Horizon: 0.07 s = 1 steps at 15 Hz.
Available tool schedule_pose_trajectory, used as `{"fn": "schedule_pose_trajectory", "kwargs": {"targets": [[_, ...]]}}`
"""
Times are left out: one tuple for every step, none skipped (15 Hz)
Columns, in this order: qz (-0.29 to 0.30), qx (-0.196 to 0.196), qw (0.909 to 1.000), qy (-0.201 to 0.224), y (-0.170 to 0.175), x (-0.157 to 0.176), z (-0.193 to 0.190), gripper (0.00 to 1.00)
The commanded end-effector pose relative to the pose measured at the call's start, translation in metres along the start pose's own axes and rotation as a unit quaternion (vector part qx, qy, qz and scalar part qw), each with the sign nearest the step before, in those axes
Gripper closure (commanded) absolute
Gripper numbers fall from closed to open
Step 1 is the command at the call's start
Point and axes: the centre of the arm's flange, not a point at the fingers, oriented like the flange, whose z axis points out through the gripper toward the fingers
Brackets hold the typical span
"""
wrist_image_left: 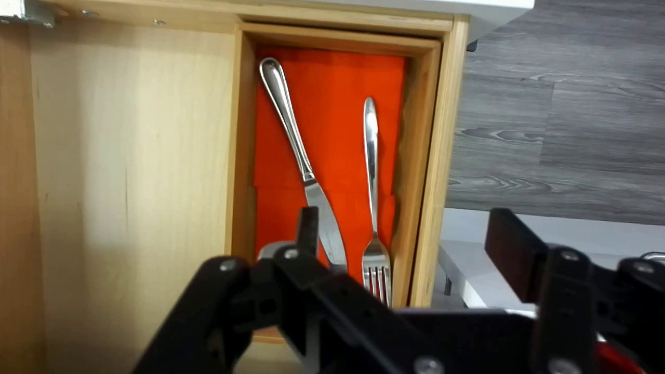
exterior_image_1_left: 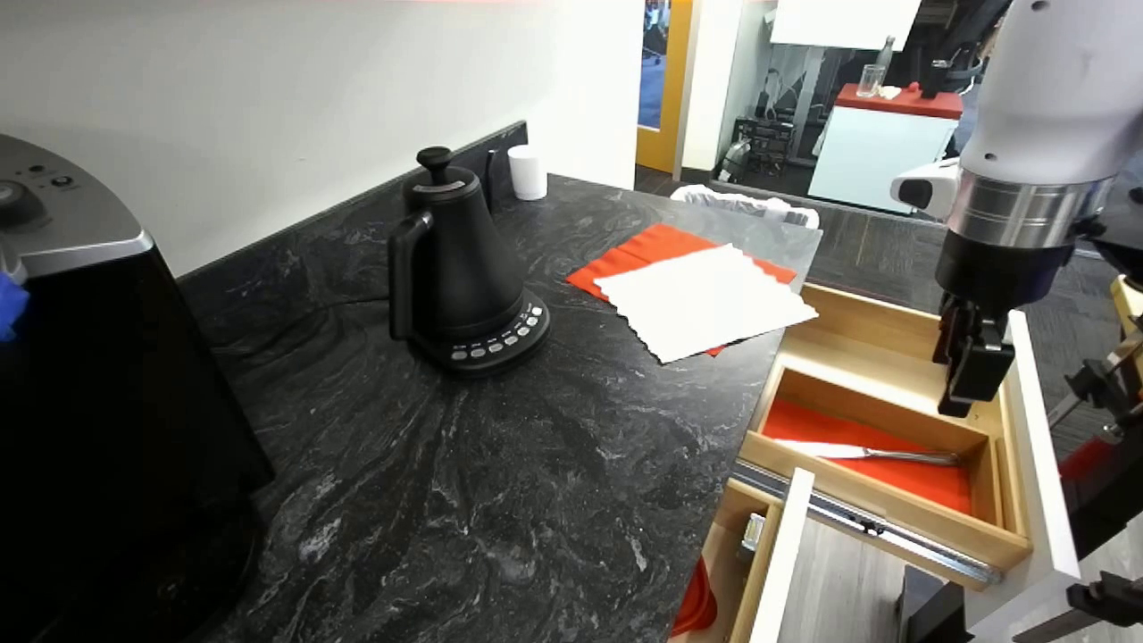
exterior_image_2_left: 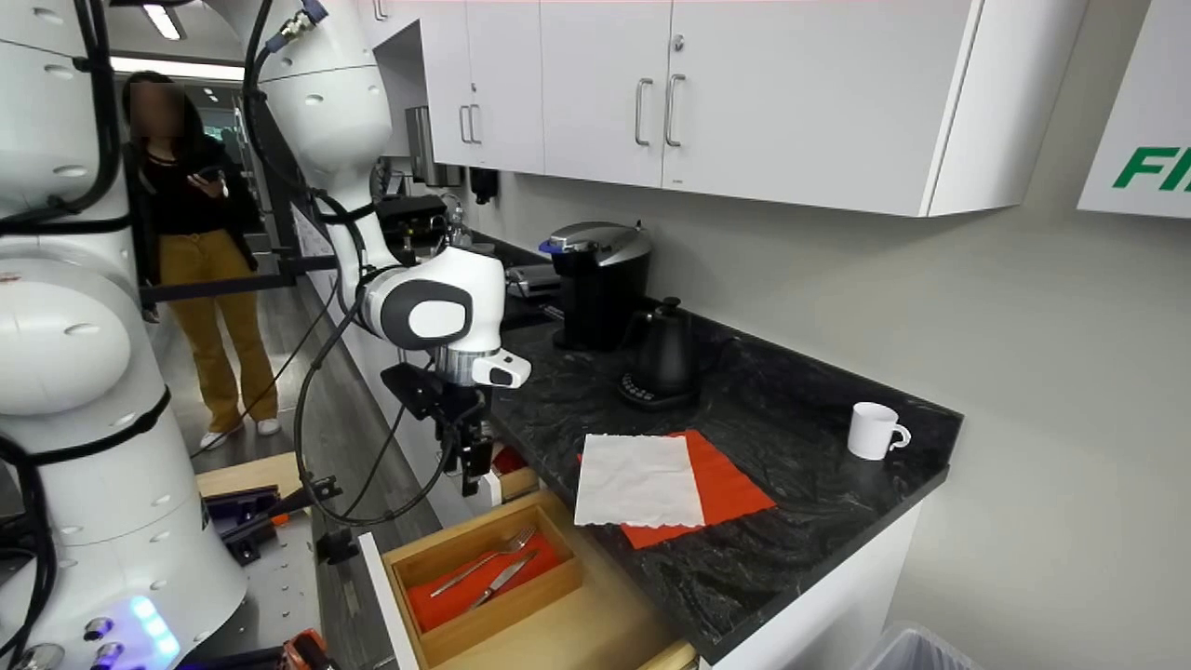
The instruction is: Put the fork and knife in the left segment of the open drawer
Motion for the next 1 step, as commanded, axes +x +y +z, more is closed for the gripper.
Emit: {"fn": "schedule_pose_trajectory", "kwargs": {"targets": [[0.0,0.0,1.0,0.0,0.0004,-0.0001,0.0004,0.11]]}}
